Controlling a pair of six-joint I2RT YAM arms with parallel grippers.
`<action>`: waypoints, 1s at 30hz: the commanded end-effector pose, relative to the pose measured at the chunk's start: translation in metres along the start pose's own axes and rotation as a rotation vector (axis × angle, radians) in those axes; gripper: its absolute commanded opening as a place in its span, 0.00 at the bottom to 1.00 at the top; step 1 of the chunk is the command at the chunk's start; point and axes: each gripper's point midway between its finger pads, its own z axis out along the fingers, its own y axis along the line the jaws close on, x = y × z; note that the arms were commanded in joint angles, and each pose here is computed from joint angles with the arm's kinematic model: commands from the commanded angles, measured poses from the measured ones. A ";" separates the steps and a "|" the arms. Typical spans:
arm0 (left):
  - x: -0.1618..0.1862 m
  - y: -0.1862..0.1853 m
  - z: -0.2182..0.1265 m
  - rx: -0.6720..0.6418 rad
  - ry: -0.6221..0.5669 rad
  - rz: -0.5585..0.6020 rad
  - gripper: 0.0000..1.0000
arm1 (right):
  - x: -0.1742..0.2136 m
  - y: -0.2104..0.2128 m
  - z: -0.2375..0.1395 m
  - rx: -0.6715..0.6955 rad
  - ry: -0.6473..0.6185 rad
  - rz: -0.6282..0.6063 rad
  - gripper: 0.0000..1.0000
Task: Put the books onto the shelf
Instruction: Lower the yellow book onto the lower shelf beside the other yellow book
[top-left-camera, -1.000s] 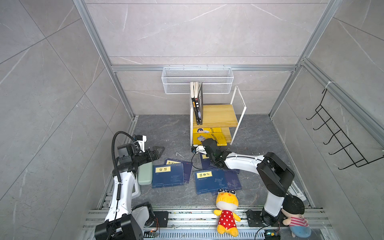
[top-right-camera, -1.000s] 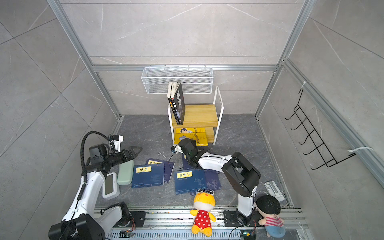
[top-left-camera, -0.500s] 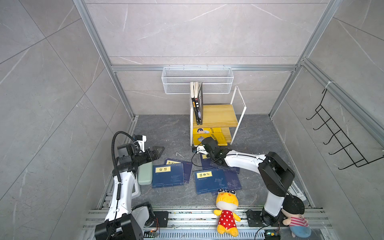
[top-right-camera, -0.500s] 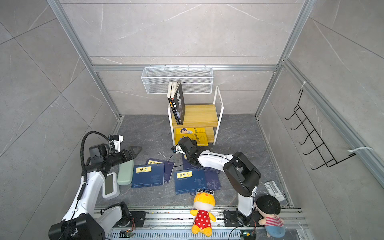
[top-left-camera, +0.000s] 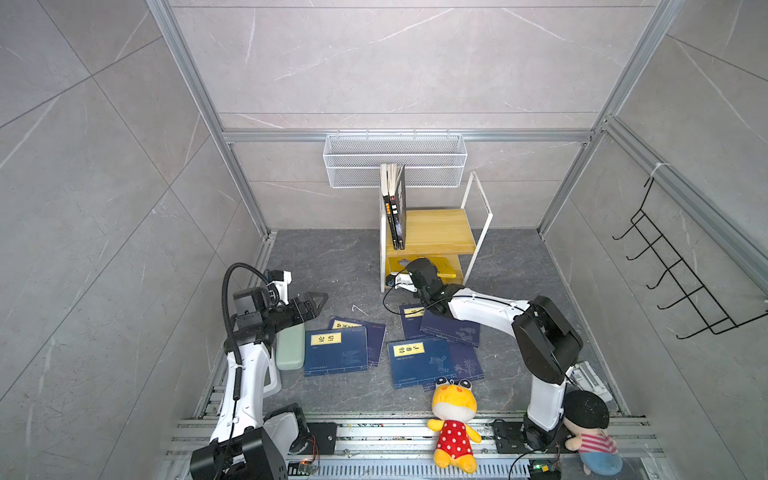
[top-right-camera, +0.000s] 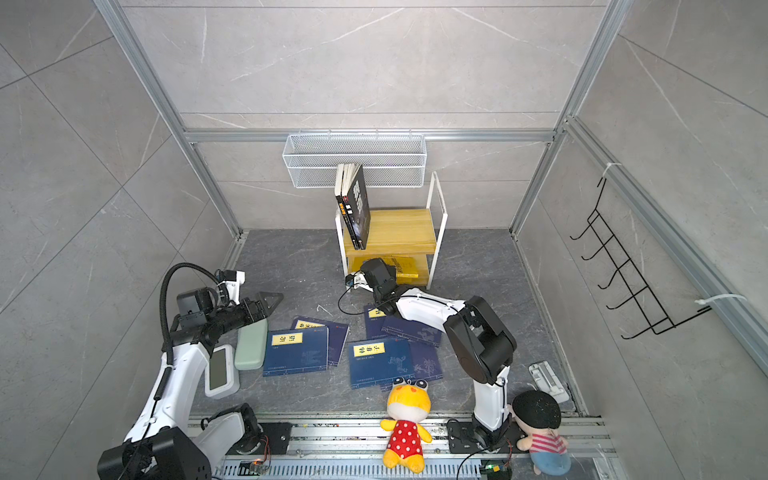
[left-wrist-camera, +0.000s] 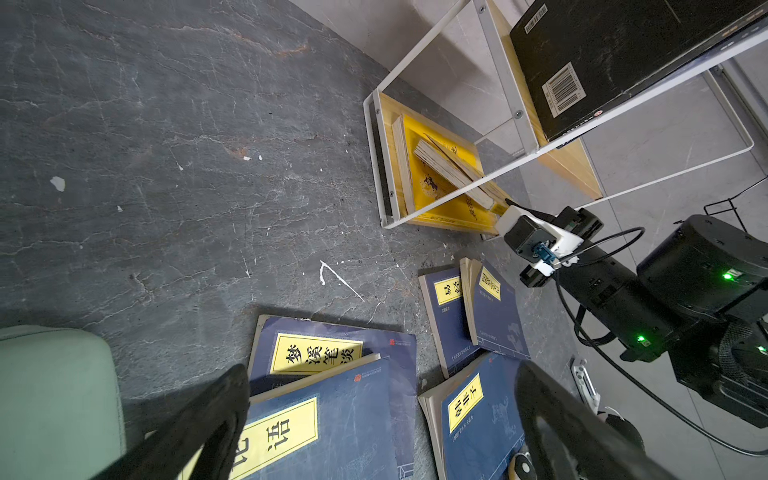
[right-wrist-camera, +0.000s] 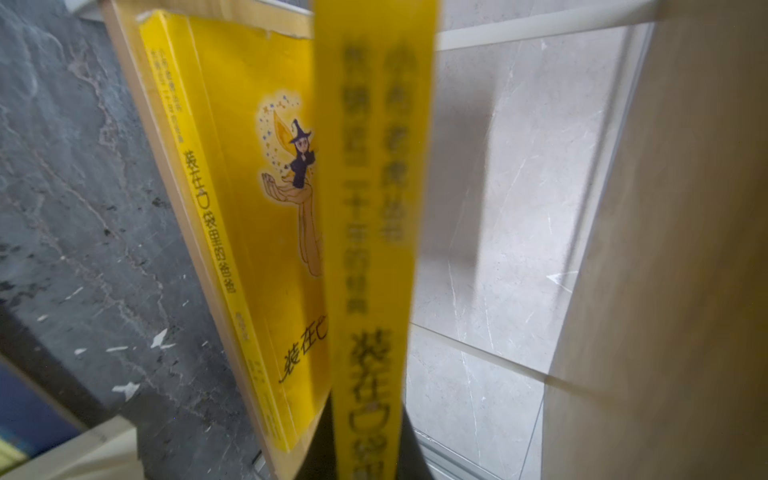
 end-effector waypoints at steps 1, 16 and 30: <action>-0.012 -0.011 -0.007 0.026 -0.028 0.026 1.00 | -0.014 -0.024 0.004 0.066 -0.035 0.036 0.00; -0.013 -0.009 -0.006 0.025 -0.021 0.012 1.00 | -0.001 0.025 -0.007 -0.187 -0.016 -0.061 0.54; -0.014 -0.006 -0.007 0.024 -0.036 -0.005 1.00 | -0.006 0.023 -0.004 -0.191 -0.037 -0.034 0.19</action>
